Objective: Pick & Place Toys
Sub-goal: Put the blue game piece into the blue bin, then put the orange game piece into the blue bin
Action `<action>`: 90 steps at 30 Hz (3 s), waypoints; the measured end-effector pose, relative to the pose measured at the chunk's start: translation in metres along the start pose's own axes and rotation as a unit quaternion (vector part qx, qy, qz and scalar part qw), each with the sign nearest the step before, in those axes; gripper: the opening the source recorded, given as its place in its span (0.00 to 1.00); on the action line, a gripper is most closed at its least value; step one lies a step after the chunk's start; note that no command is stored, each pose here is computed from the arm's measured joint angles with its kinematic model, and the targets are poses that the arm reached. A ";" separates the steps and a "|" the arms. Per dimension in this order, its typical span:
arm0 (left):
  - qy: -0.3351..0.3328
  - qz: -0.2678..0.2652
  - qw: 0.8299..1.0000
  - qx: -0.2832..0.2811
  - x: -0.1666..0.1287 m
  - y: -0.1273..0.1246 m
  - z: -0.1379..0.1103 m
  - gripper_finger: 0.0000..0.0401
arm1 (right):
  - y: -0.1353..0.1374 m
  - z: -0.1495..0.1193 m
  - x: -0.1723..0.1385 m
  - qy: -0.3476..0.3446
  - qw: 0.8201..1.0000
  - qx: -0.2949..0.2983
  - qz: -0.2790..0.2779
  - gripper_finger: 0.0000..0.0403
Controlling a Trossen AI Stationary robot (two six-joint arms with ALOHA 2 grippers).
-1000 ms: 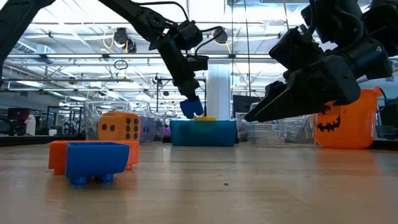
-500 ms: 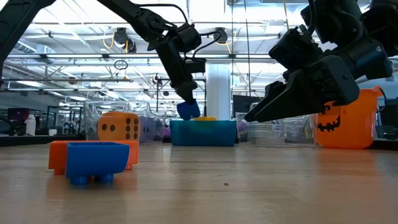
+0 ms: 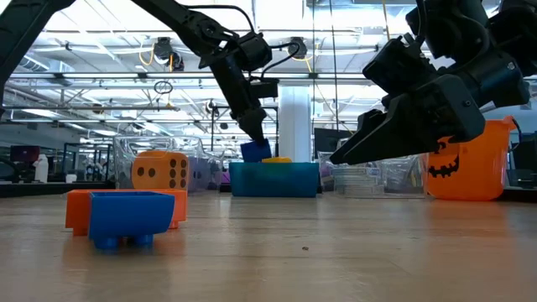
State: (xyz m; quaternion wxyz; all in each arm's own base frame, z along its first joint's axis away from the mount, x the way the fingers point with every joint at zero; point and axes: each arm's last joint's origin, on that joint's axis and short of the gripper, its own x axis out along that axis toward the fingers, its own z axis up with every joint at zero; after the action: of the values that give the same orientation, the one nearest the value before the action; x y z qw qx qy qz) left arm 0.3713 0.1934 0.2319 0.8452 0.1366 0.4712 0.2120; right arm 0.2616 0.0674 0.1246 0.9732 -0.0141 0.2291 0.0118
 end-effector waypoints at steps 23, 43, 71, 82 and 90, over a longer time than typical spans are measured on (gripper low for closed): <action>0.080 -0.046 0.995 0.045 -0.016 -0.025 0.000 0.60 | 0.000 0.000 0.000 0.000 1.000 0.002 0.000 0.67; 0.145 -0.241 0.960 0.003 -0.140 -0.083 0.012 0.60 | 0.001 -0.002 0.000 0.011 0.999 0.037 0.016 0.67; 0.000 -0.303 0.952 -0.028 -0.189 -0.302 -0.060 0.60 | -0.006 0.003 0.002 -0.009 0.999 0.019 0.035 0.67; 0.084 -0.323 0.942 -0.029 -0.146 -0.332 -0.074 0.60 | -0.015 0.004 0.003 -0.013 1.000 0.012 0.022 0.67; 0.107 -0.320 0.941 -0.035 -0.144 -0.331 -0.077 0.60 | -0.015 0.004 0.003 -0.014 1.000 0.003 0.022 0.67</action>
State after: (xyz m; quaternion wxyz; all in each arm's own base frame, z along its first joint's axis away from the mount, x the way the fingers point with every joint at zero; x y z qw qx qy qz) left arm 0.3144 -0.1632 0.1556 0.8173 -0.0752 0.5698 -0.0402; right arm 0.2666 0.0529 0.1274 0.9758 -0.0060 0.2160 0.0323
